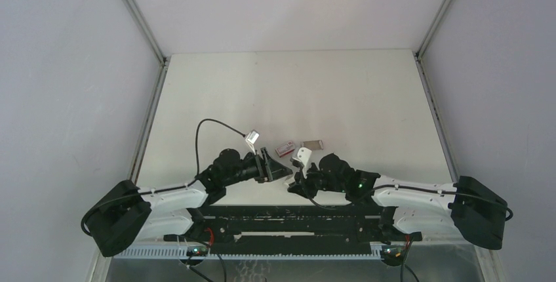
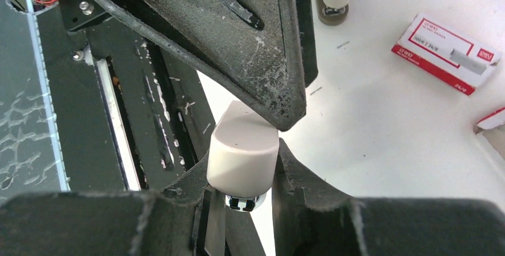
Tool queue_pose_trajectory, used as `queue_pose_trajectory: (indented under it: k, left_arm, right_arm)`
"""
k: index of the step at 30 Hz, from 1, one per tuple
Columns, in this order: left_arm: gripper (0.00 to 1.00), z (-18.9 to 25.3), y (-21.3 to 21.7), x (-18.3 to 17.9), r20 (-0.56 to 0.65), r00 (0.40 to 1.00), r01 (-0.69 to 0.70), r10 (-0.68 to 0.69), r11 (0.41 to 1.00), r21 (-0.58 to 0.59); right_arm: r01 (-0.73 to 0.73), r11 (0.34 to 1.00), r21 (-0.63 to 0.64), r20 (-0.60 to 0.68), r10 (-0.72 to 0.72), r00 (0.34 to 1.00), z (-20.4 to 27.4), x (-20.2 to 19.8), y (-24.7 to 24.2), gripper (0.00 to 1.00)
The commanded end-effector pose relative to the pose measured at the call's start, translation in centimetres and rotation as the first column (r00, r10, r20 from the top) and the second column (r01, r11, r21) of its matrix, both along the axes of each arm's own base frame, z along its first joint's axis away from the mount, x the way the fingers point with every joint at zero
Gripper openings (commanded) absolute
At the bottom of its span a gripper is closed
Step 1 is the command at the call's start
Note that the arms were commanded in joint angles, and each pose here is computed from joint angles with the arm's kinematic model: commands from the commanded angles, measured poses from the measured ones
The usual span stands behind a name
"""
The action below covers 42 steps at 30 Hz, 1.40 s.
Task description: Load the staples into the stapler
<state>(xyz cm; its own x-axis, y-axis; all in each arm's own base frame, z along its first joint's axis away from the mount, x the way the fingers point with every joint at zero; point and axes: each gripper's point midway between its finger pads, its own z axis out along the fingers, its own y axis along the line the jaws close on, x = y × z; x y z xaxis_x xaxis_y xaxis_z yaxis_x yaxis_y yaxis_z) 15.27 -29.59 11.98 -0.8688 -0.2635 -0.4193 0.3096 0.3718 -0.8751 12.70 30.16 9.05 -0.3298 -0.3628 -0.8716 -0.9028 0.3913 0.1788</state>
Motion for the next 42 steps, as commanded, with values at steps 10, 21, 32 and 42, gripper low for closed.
queue_pose_trajectory:
  k: [10,21,32,42]
  left_arm:
    - [0.72,-5.4,3.5,1.2,0.045,0.998,-0.064,0.052,0.946,0.318]
    - [0.72,-5.3,3.9,2.2,0.084,0.993,-0.102,0.078,0.935,0.338]
    - [0.72,-4.5,5.3,3.2,0.126,0.979,-0.195,0.162,0.927,0.321]
    - [0.76,-1.4,4.8,3.9,0.230,0.965,-0.189,0.127,0.944,0.271]
  right_arm:
    - [0.183,0.979,-0.087,0.114,-0.173,0.978,-1.9,5.1,1.3,0.00]
    - [0.144,0.974,-0.173,0.060,-0.135,0.989,-4.0,4.3,2.4,0.22]
    - [0.149,0.955,-0.257,0.007,-0.152,0.988,-6.1,3.9,2.3,0.28]
    - [0.163,0.958,-0.235,-0.008,-0.170,0.985,-4.8,3.6,2.0,0.53]
